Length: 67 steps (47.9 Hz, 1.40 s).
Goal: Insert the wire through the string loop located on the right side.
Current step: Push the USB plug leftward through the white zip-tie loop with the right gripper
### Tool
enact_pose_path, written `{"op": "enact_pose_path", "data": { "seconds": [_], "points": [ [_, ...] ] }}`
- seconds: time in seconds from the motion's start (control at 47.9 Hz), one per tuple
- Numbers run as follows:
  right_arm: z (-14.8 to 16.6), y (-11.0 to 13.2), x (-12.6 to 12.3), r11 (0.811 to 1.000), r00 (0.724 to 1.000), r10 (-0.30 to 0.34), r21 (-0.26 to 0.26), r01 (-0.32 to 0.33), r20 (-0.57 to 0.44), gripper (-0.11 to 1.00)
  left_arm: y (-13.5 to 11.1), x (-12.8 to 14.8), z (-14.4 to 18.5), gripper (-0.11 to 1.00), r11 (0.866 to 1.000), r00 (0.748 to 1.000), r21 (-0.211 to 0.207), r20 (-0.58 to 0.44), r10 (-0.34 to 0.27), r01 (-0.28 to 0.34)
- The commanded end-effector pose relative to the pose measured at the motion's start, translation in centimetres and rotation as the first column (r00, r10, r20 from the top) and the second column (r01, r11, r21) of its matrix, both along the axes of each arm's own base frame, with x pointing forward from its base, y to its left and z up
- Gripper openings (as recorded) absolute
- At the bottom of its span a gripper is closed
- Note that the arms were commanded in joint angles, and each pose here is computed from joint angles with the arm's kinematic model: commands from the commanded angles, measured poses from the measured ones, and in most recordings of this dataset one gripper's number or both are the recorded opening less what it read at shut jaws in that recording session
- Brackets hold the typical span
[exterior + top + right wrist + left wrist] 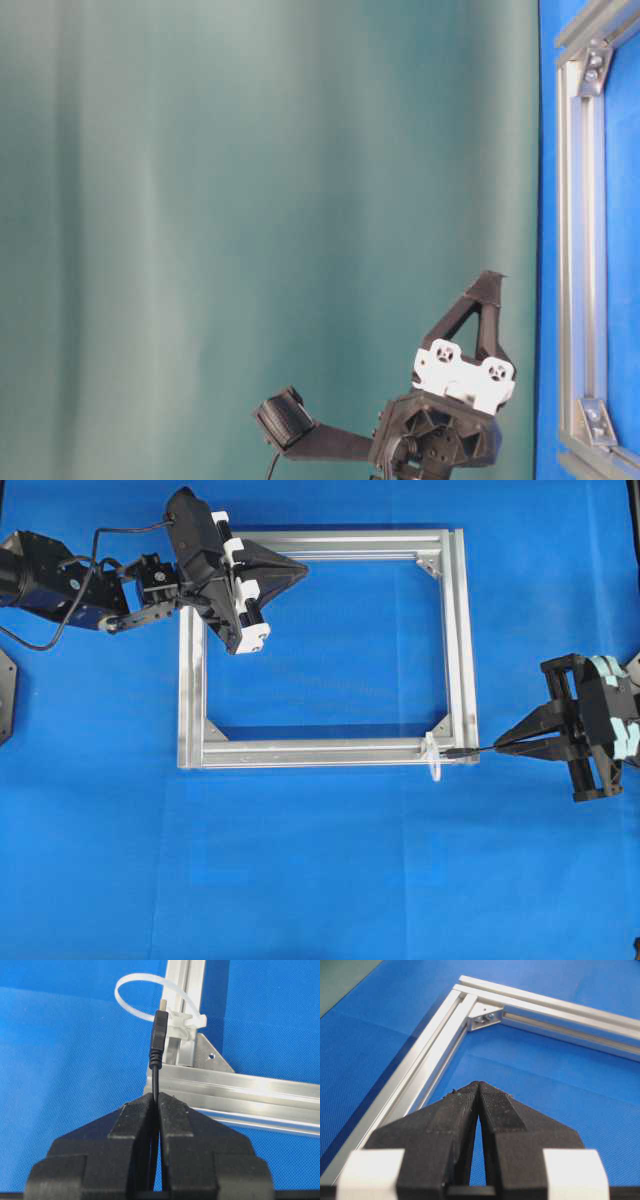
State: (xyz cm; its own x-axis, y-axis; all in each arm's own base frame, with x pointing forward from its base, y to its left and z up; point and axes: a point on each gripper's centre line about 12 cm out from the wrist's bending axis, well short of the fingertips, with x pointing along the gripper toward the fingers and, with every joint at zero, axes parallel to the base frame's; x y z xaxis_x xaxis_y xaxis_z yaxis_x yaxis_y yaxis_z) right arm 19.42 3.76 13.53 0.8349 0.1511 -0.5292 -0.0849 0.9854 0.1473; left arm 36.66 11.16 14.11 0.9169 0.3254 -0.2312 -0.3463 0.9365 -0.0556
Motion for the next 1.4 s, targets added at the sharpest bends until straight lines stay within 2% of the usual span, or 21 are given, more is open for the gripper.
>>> {"op": "enact_pose_path", "data": {
  "seconds": [0.0, 0.919, 1.149, 1.379],
  "points": [
    [0.4, 0.0, 0.3, 1.0, 1.0, -0.005, 0.004, 0.005, 0.018, -0.03, 0.0, 0.1, 1.5, 0.0, 1.0, 0.999, 0.014, 0.041, -0.004, 0.004],
    [0.5, 0.0, 0.5, 1.0, 0.999, -0.008, 0.008, 0.008, 0.031, -0.03, -0.1, 0.1, 1.4, 0.0, 1.0, 0.999, 0.013, 0.039, -0.006, 0.005],
    [0.4, 0.1, 1.5, 1.0, 0.998, -0.017, 0.012, 0.016, 0.061, -0.03, -0.2, 0.2, 1.4, 0.0, 1.0, 0.999, 0.013, 0.039, -0.009, 0.008],
    [-0.1, 0.4, 3.7, 1.0, 0.996, -0.024, 0.01, 0.023, 0.082, -0.03, -0.3, 0.2, 1.4, 0.0, 1.0, 0.999, 0.013, 0.039, -0.01, 0.01]
  ]
}}
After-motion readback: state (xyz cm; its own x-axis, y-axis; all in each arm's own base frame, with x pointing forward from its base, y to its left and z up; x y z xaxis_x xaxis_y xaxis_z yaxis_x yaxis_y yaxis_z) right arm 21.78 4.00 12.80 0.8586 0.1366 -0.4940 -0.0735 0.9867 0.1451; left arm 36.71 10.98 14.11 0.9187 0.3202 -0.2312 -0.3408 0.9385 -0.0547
